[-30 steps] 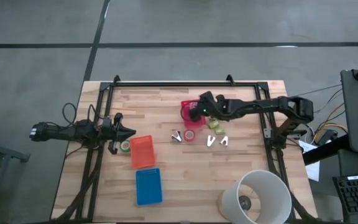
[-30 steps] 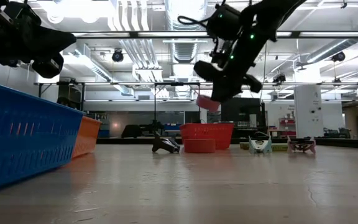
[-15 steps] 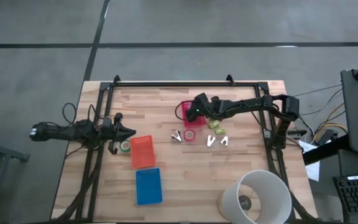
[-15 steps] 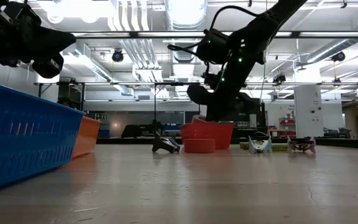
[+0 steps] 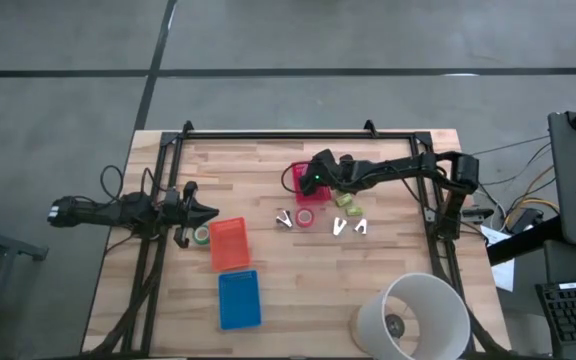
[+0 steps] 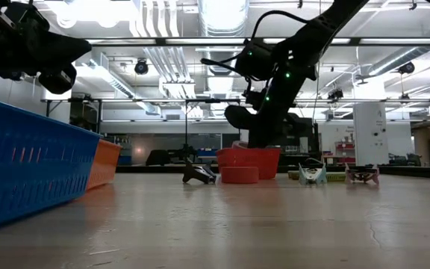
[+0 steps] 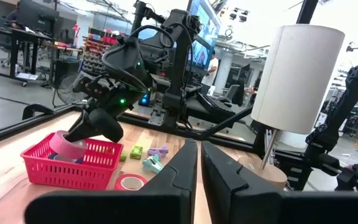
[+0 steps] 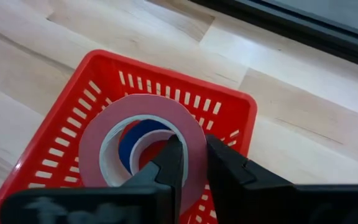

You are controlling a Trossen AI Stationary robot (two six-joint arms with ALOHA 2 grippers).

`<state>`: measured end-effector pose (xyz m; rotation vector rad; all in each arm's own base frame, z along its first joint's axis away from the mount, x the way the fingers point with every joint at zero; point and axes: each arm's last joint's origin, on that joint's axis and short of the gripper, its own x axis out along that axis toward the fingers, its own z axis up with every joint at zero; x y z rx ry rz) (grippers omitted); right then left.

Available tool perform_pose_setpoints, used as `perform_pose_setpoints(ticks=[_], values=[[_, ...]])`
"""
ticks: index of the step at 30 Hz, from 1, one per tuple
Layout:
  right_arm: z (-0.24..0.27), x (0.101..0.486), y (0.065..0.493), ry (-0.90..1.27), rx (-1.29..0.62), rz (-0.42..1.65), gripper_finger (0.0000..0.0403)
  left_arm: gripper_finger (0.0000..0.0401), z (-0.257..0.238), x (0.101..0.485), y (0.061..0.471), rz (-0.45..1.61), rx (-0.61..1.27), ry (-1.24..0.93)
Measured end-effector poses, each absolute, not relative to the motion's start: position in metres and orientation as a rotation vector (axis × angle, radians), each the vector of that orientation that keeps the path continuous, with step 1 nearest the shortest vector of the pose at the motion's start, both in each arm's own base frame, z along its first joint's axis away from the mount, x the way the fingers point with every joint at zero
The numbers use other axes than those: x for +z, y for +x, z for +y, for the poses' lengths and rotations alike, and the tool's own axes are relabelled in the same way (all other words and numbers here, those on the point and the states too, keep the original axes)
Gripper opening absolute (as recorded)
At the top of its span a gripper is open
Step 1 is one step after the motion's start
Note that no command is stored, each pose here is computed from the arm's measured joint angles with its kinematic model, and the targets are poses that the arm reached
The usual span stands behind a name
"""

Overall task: Pick and place Stapler, Stapler remover, tape
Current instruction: Put the pink tape into the red bin, then put the red tape into the red bin

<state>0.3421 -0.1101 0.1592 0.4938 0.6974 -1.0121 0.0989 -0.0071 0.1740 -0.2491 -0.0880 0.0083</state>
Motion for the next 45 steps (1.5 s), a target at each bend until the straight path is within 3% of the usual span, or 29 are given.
perform_pose_setpoints(ticks=[13,21,31,40,45], values=[[-0.111,0.162,0.344,0.459,-1.031,0.659,0.0142,0.0023,-0.007,0.174,0.099,-0.088,0.009,-0.249],[-0.089,0.177,0.359,0.407,-0.932,0.612,0.0175,0.0025,-0.007,0.174,0.099,-0.088,0.008,-0.249],[-0.015,0.195,0.381,0.362,-0.717,0.587,0.0173,0.0025,-0.007,0.174,0.099,-0.088,0.009,-0.249],[0.030,0.196,0.379,0.287,-0.671,0.563,0.0158,0.0026,-0.007,0.174,0.099,-0.088,0.009,-0.240],[0.045,0.193,0.379,0.245,-0.484,0.651,0.0150,0.0023,-0.007,0.174,0.099,-0.088,0.009,-0.242]])
